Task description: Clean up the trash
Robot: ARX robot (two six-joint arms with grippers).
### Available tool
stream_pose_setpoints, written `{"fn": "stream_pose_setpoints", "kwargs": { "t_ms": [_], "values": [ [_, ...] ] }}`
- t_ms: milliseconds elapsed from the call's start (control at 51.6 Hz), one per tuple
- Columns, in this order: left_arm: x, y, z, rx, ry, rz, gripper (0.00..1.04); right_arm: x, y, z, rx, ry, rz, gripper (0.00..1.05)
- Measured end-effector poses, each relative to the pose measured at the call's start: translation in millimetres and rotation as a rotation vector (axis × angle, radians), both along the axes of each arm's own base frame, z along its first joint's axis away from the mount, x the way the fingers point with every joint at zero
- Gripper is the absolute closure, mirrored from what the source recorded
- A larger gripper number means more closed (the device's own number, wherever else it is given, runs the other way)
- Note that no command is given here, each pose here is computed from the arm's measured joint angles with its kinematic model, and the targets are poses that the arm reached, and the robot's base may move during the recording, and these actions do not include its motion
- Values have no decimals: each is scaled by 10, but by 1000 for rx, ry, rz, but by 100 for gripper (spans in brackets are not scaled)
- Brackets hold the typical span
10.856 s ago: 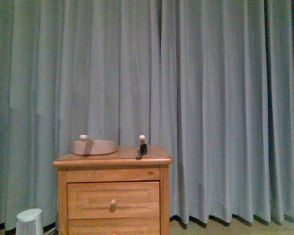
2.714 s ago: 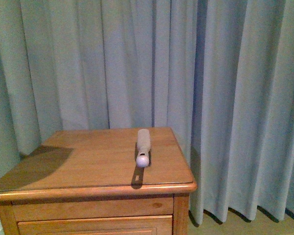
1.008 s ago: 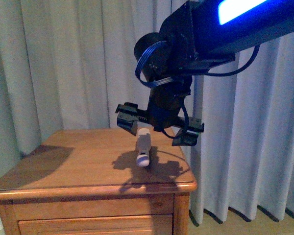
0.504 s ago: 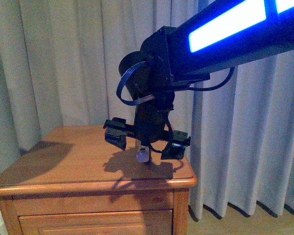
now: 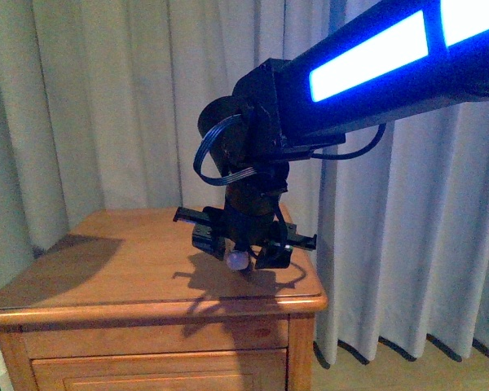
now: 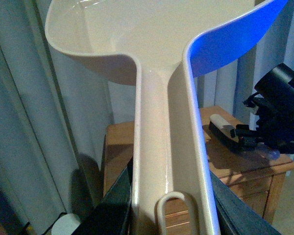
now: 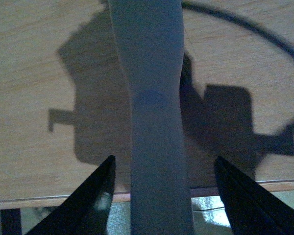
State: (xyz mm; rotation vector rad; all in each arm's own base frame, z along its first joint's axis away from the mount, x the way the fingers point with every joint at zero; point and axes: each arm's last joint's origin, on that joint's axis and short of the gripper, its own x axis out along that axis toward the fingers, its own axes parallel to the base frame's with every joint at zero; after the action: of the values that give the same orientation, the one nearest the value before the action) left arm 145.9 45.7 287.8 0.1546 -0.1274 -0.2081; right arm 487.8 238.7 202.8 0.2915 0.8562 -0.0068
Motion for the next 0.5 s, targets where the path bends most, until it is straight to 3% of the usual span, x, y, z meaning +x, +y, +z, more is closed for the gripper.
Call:
{"fn": "stream_pose_setpoints", "kwargs": {
  "t_ms": [136,194,504],
  "values": [
    [0,0,0,0,0,0,78,2,-11,-38,-2,4,-2,77],
    [0,0,0,0,0,0,78,-1,-16,-54,-2,6,-3,84],
    [0,0,0,0,0,0,78,-65,-139,72,-6,-41,-21,84]
  ]
}}
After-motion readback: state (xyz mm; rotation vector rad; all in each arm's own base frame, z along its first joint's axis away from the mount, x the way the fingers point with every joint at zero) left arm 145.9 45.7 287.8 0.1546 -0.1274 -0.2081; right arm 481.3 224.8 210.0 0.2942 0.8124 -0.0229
